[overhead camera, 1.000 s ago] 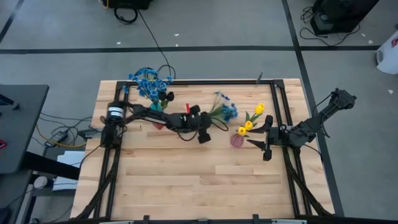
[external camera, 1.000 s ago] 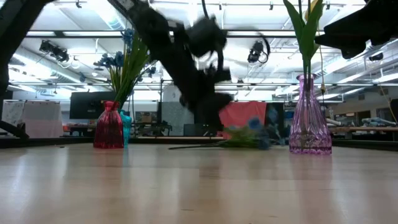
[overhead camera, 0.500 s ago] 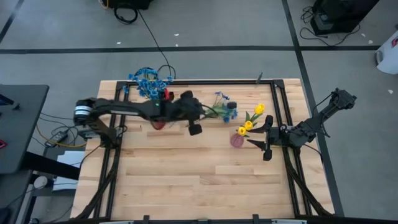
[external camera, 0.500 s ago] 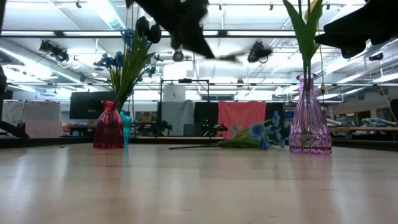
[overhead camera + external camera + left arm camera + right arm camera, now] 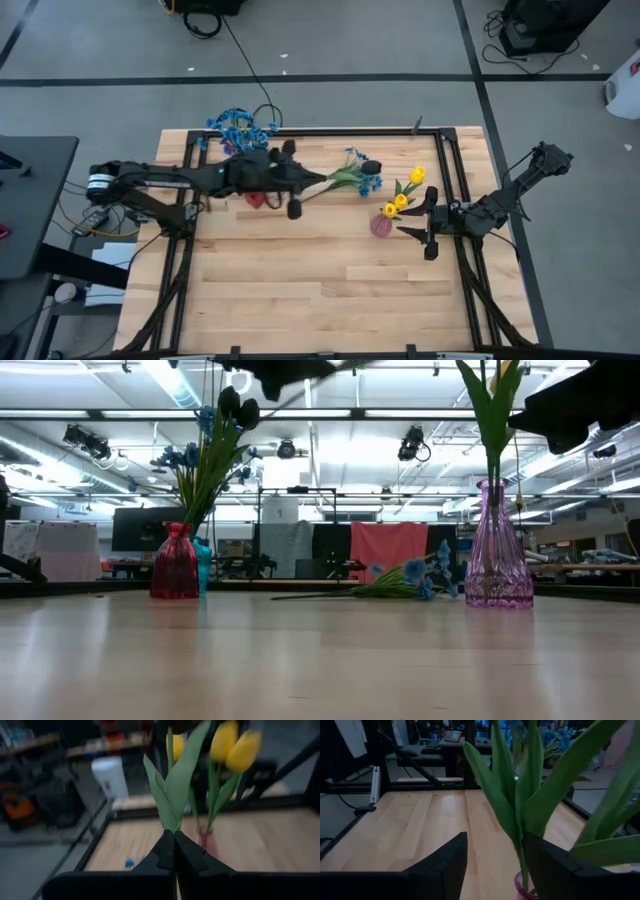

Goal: Sort flowers into vase by color
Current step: Put the black flower into the red vase

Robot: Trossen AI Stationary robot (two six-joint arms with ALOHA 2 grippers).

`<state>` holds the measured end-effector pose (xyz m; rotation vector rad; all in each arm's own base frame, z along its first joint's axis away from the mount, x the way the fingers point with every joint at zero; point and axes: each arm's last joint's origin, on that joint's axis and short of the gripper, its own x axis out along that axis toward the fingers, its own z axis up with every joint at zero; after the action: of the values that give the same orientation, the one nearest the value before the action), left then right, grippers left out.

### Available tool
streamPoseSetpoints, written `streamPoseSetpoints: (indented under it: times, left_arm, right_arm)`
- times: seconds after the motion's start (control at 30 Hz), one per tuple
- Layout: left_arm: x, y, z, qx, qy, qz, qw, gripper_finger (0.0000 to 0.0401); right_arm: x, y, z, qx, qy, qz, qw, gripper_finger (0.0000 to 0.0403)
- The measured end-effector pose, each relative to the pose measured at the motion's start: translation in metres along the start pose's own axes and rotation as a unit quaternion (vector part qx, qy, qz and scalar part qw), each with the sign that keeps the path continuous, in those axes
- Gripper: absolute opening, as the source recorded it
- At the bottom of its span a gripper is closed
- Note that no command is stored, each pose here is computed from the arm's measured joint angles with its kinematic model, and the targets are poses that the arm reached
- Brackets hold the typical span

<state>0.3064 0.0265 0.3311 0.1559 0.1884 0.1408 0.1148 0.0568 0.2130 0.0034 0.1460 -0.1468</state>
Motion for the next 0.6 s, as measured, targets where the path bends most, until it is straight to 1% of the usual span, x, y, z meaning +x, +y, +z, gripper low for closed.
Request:
streamPoseSetpoints:
  times: [0.1,0.27,0.37,0.4,0.53,0.6]
  left_arm:
    - [-0.013,-0.003,-0.005,-0.003,-0.057,-0.007,0.998,0.0007]
    - [-0.029,-0.023,-0.024,0.006,-0.071,-0.034,0.997,0.0007]
    - [-0.039,-0.034,-0.032,0.007,-0.108,-0.037,0.993,0.0007]
    - [-0.042,-0.038,-0.038,0.007,-0.112,-0.039,0.993,0.0007]
    - [-0.051,-0.047,-0.057,-0.006,-0.145,-0.033,0.989,0.0007]
    - [-0.054,-0.051,-0.061,-0.02,-0.16,-0.037,0.986,0.0007]
  right_arm:
    - [0.001,0.001,-0.001,0.012,0.001,0.011,1.0,0.0201]
    - [0.005,0.006,-0.009,0.016,-0.01,0.037,0.999,0.0201]
    - [0.008,0.009,-0.008,0.036,-0.013,0.043,0.998,0.0201]
    - [0.009,0.01,-0.009,0.046,-0.01,0.044,0.998,0.0201]
    - [0.016,0.018,-0.013,0.078,0.0,0.048,0.996,0.0201]
    - [0.021,0.025,-0.016,0.085,0.005,0.06,0.995,0.0201]
